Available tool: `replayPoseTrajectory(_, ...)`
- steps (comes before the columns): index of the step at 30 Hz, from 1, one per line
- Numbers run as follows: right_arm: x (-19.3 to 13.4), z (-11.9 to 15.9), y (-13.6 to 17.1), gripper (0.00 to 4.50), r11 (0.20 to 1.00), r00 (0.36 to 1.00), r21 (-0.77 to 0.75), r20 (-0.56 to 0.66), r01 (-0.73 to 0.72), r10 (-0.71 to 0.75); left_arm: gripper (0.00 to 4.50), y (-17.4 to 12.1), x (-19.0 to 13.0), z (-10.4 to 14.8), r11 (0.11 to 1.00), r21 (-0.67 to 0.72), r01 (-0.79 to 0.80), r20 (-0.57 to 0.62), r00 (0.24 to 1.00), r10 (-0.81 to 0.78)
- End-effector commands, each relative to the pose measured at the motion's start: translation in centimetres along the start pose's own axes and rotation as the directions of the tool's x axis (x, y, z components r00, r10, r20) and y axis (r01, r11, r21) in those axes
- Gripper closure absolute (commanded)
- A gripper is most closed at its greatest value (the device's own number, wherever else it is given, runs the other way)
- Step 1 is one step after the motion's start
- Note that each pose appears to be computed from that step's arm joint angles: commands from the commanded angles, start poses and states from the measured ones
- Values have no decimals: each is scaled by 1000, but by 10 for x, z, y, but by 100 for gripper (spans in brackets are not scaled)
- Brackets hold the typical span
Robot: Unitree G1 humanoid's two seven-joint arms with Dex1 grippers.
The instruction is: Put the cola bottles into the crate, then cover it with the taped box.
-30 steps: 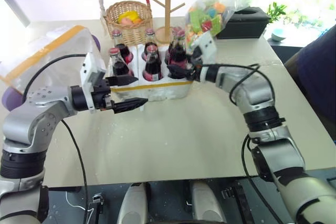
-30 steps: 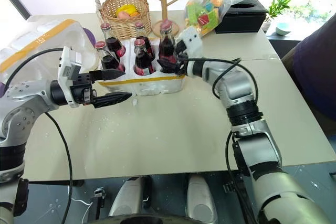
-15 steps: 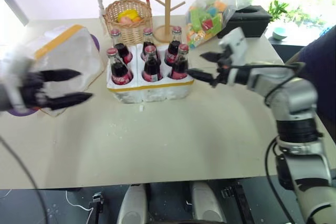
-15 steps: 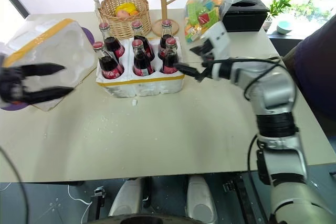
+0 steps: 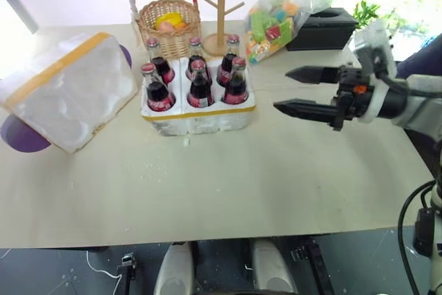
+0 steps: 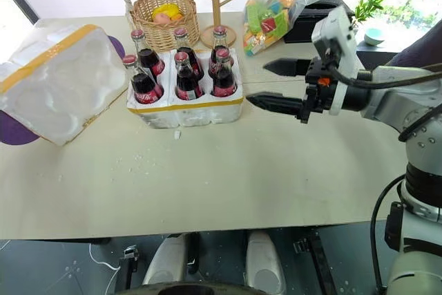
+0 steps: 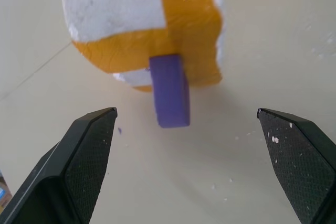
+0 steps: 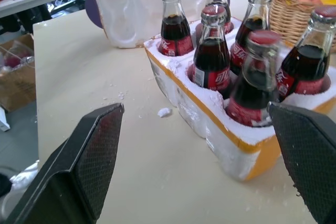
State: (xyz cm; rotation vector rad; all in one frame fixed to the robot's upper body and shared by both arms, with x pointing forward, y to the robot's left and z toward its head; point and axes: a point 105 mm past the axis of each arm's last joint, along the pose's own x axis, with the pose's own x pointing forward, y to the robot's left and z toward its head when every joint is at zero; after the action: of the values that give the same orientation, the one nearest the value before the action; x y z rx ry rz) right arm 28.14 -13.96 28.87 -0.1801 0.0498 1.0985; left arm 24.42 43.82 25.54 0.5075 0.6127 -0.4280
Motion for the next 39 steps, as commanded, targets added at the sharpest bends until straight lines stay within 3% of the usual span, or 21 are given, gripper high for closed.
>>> replayPoseTrajectory(1, -9, 14, 0, 3, 999, 999, -23, 44, 24, -23, 0, 6, 17, -3, 1000, 12, -5, -87, 996, 6)
replayPoseTrajectory(7, -15, 9, -4, 3, 996, 996, -18, 30, 87, -87, 0, 11, 51, 15, 1000, -1, -7, -94, 996, 7)
replayPoseTrajectory(13, -21, 7, 2, 3, 993, 993, -10, 26, 114, -114, 0, 12, 66, 28, 999, -28, -19, -76, 997, 17)
replayPoseTrajectory(16, -23, 7, 5, 0, 993, 993, -8, 23, 119, -118, 79, 11, 67, 26, 999, -34, -9, -83, 997, 7)
replayPoseTrajectory(23, -22, 5, 5, 0, 992, 992, -2, 10, 126, -126, 416, 9, 68, 29, 1000, -28, 13, -74, 997, -15)
replayPoseTrajectory(24, -22, 4, 5, 0, 992, 992, 3, 9, 124, -124, 437, 11, 67, 32, 1000, -7, -3, -58, 998, 3)
replayPoseTrajectory(28, -22, 0, 11, 0, 995, 996, 45, 5, 85, -85, 437, 25, 62, 68, 979, 143, -149, 112, 985, 133)
replayPoseTrajectory(31, -23, -2, 10, 0, 993, 994, 35, 9, 113, -113, 437, 36, 53, 113, 889, 275, -366, 318, 907, 276)
replayPoseTrajectory(34, -24, -4, 6, 0, 988, 989, 60, 24, 146, -147, 437, 30, 39, 164, 775, 332, -538, 559, 774, 298)
replayPoseTrajectory(36, -24, -6, 6, 0, 987, 988, 71, 26, 148, -150, 437, 21, 30, 188, 723, 336, -603, 658, 700, 278)
replayPoseTrajectory(39, -25, -11, 7, 0, 985, 988, 77, 15, 154, -156, 437, -23, 28, 223, 440, 521, -732, 757, 634, 159)
